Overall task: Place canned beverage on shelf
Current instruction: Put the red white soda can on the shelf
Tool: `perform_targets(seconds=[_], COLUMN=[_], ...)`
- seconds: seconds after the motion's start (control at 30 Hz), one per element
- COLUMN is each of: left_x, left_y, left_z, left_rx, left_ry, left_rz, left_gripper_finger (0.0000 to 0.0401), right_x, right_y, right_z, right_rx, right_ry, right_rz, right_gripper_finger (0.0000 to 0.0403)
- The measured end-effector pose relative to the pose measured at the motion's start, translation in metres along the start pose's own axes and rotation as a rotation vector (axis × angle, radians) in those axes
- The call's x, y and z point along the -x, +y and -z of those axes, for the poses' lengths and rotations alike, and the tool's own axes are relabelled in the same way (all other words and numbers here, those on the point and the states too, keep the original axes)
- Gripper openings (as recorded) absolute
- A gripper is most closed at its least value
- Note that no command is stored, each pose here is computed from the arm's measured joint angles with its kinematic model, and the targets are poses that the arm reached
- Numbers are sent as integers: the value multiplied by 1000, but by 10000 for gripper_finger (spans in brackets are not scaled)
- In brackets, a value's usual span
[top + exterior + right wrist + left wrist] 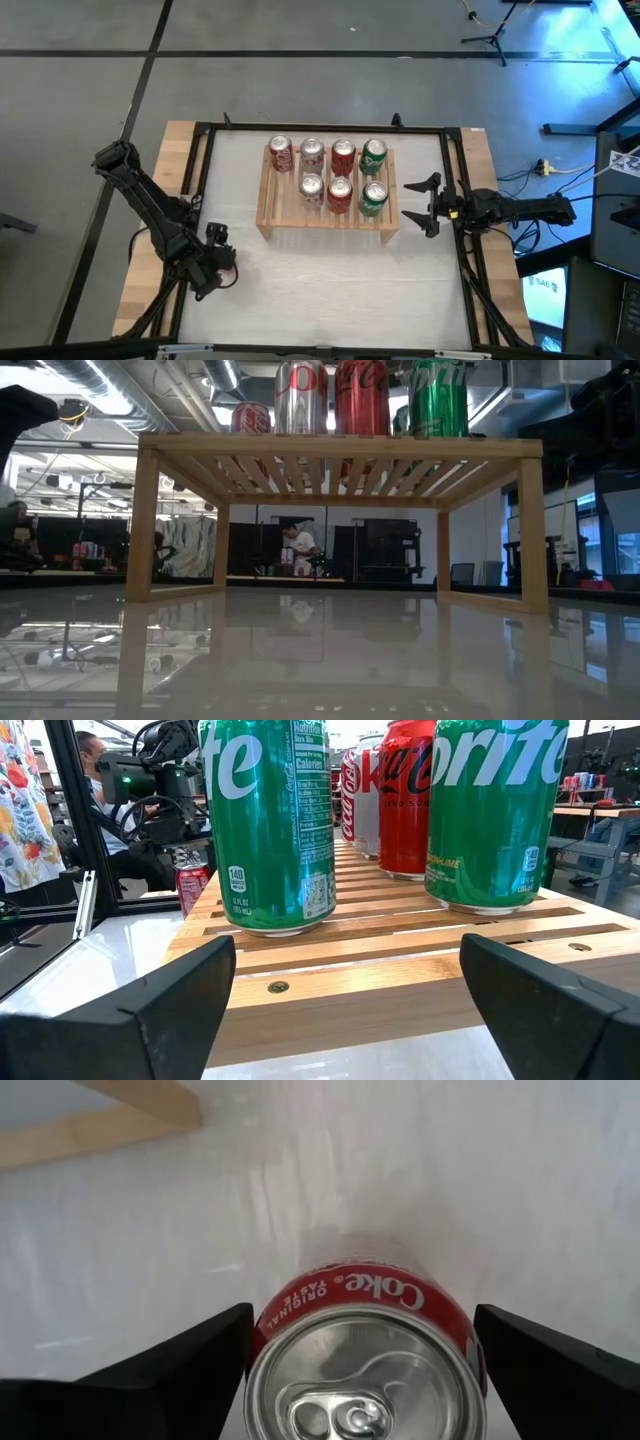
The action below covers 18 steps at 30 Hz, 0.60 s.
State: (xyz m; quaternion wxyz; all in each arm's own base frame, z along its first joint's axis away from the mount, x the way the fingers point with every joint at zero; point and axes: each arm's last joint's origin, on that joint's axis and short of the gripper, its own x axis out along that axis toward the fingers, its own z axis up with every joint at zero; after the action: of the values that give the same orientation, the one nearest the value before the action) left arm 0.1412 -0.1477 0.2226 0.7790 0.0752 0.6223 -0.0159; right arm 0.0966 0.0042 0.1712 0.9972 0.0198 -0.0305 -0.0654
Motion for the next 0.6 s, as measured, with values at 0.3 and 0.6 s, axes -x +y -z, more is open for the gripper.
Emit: perform_targets(seconds=[0.3, 0.6], left_x=[0, 0], left_y=[-1, -1], left_z=[2, 1], left_rx=[0, 64], left_ry=[46, 44], left_rz=[48, 43], left_gripper_finger=[358, 357], right_x=[0, 0], right_y=[0, 0], right_z=[0, 0], right_rx=[0, 0], right_ry=[0, 0], right_rz=[0, 0], right_gripper_finger=[381, 381])
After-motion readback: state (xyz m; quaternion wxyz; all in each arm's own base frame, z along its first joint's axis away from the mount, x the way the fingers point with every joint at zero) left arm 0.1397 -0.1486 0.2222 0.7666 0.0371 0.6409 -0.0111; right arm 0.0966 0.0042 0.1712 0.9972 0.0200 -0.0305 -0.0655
